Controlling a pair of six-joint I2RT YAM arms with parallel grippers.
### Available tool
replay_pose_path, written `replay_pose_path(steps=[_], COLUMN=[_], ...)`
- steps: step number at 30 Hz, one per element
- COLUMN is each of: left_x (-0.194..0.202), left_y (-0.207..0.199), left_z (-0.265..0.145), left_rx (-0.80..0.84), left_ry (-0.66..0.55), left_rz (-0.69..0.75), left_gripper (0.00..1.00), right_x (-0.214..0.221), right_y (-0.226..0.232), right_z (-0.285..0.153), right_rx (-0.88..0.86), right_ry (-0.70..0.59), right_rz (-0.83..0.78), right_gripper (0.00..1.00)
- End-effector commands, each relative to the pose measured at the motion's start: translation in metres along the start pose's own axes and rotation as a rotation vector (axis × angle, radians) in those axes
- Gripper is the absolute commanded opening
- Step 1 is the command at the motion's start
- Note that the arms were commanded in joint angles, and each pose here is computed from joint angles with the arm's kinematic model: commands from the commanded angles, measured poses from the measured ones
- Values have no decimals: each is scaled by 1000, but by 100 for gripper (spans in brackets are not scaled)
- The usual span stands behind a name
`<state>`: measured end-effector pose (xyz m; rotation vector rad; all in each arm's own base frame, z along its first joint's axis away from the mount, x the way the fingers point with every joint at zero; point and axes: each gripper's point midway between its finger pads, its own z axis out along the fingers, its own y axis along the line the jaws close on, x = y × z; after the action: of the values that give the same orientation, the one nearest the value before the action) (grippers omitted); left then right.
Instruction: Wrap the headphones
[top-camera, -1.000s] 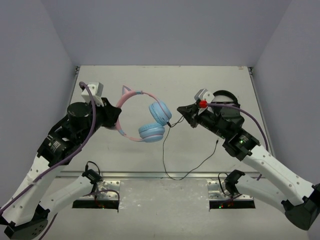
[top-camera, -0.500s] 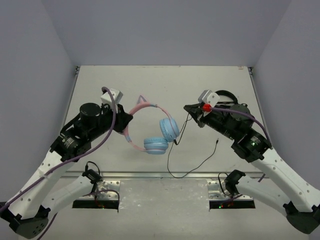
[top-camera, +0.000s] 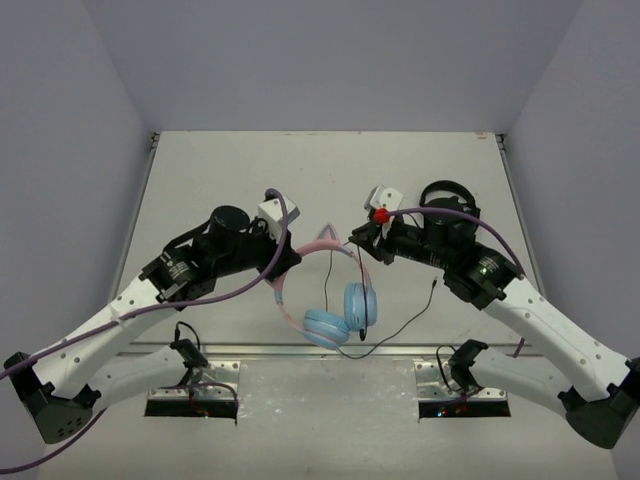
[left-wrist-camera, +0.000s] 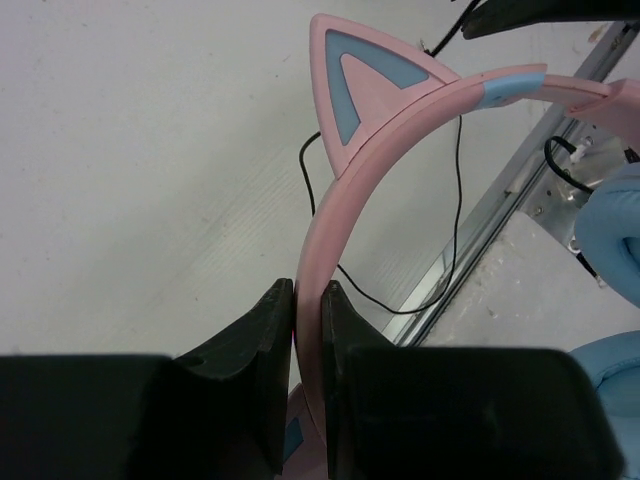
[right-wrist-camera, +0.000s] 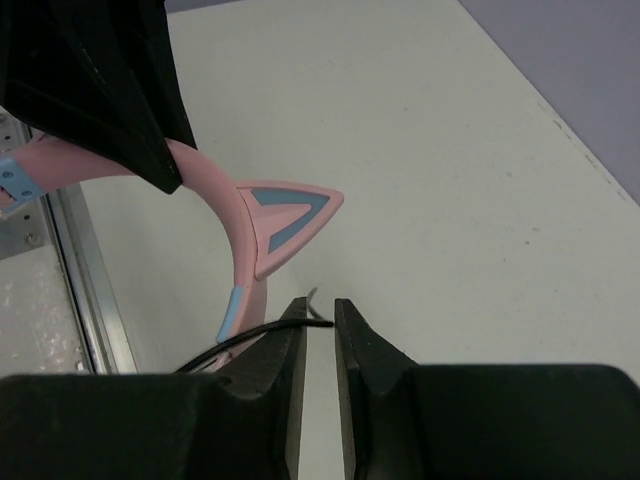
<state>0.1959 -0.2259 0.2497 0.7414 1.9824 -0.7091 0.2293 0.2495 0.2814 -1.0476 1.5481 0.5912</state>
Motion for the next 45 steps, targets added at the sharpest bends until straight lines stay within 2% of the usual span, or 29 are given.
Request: replay_pose_path(steps=[1, 8, 16, 17, 19, 21, 24, 27, 29, 37, 38, 39, 45], left_x=[-25, -48, -52, -55, -56, -64, -76, -80, -88, -110, -117, -120, -142], left_y=[-20, -33, -38, -36, -34, -31, -32, -32, -31, -34, -34, -35, -38], left_z=[1, -10, -16, -18, -21, -28, -41, -47, -53, -72, -78, -80, -98], left_rx=[99, 151, 170, 158, 137, 113, 96, 88, 72, 63, 59, 62, 65], left_ry=[-89, -143, -149, -160, -164, -190, -229, -217, -236, -337, -374, -388, -472], left_rz=[49, 56, 58, 59, 48, 40, 37, 29, 19, -67, -79, -102, -176], left_gripper=[0, 0, 1, 0, 0, 0, 0, 0, 0, 0, 0, 0, 0], right_x=[-3, 9, 20, 20, 25, 25, 32, 36, 35, 32, 31, 33, 20], right_y=[-4, 0, -5, -4, 3, 7, 6, 4, 13, 17, 18, 19, 26], right_z=[4, 9, 7, 7, 9, 9, 11, 13, 14, 20, 20, 21, 29], right_rx=[26, 35, 95, 92, 61, 38, 53, 59, 10, -13, -19, -22, -84], right_ry=[-50, -56, -83, -82, -74, -94, -89, -78, -88, -115, -118, -117, -178], right_rz=[22, 89, 150, 153, 164, 170, 175, 173, 185, 238, 241, 245, 255], right_gripper=[19, 2, 2, 5, 19, 37, 44, 49, 60, 70, 73, 82, 86])
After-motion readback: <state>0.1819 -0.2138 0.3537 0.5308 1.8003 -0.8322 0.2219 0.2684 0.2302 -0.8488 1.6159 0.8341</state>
